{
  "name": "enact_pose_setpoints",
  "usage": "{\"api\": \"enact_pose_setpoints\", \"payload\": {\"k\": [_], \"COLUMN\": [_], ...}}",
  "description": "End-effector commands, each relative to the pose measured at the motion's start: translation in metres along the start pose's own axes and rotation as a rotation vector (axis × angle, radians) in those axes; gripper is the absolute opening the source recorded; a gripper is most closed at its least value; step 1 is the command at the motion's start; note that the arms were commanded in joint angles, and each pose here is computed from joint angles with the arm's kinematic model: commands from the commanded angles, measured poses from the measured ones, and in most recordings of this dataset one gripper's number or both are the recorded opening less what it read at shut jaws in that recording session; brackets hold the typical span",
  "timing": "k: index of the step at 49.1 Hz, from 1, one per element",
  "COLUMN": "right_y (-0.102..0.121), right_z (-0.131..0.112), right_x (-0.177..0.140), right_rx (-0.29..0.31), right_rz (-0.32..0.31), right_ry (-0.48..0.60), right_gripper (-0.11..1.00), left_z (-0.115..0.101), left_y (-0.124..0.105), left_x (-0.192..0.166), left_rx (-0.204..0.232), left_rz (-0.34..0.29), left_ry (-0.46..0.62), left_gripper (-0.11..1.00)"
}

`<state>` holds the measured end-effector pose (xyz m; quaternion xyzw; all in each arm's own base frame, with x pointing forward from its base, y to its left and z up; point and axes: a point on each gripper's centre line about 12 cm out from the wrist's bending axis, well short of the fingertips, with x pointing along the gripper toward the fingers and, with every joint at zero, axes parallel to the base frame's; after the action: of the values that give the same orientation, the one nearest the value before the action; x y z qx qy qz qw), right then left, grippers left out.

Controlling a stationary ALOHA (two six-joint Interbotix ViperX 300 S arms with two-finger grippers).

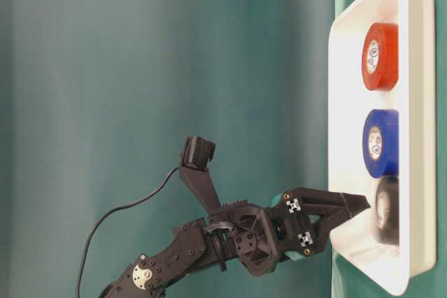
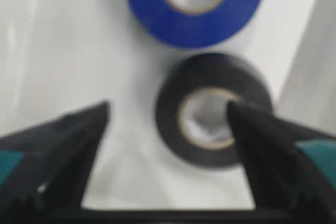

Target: Pick up the tape from a random location and place it into the white case.

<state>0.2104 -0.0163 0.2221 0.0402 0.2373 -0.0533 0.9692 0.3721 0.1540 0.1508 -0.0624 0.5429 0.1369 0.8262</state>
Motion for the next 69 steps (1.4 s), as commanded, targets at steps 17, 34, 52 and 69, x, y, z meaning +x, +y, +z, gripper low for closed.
{"api": "enact_pose_setpoints", "payload": {"k": [17,34,52,69], "right_y": [0.001,0.001,0.001,0.001], "right_z": [0.012,0.016,0.015,0.017], "right_x": [-0.001,-0.002,-0.002,-0.002], "right_rx": [-0.002,0.000,-0.002,-0.002], "right_rz": [0.003,0.003,0.002,0.002], "right_ry": [-0.030,-0.038,-0.034,-0.037], "right_gripper": [0.85,0.85,0.85,0.85], "left_z": [0.010,0.028,0.029,0.028], "left_y": [0.002,0.000,-0.002,-0.051], "left_x": [-0.025,-0.086,-0.089,-0.089], "left_rx": [-0.001,0.006,0.014,0.122], "left_rz": [0.004,0.004,0.003,-0.053], "left_ry": [-0.041,-0.075,-0.069,-0.063], "left_gripper": [0.99,0.99,0.99,0.99]}}
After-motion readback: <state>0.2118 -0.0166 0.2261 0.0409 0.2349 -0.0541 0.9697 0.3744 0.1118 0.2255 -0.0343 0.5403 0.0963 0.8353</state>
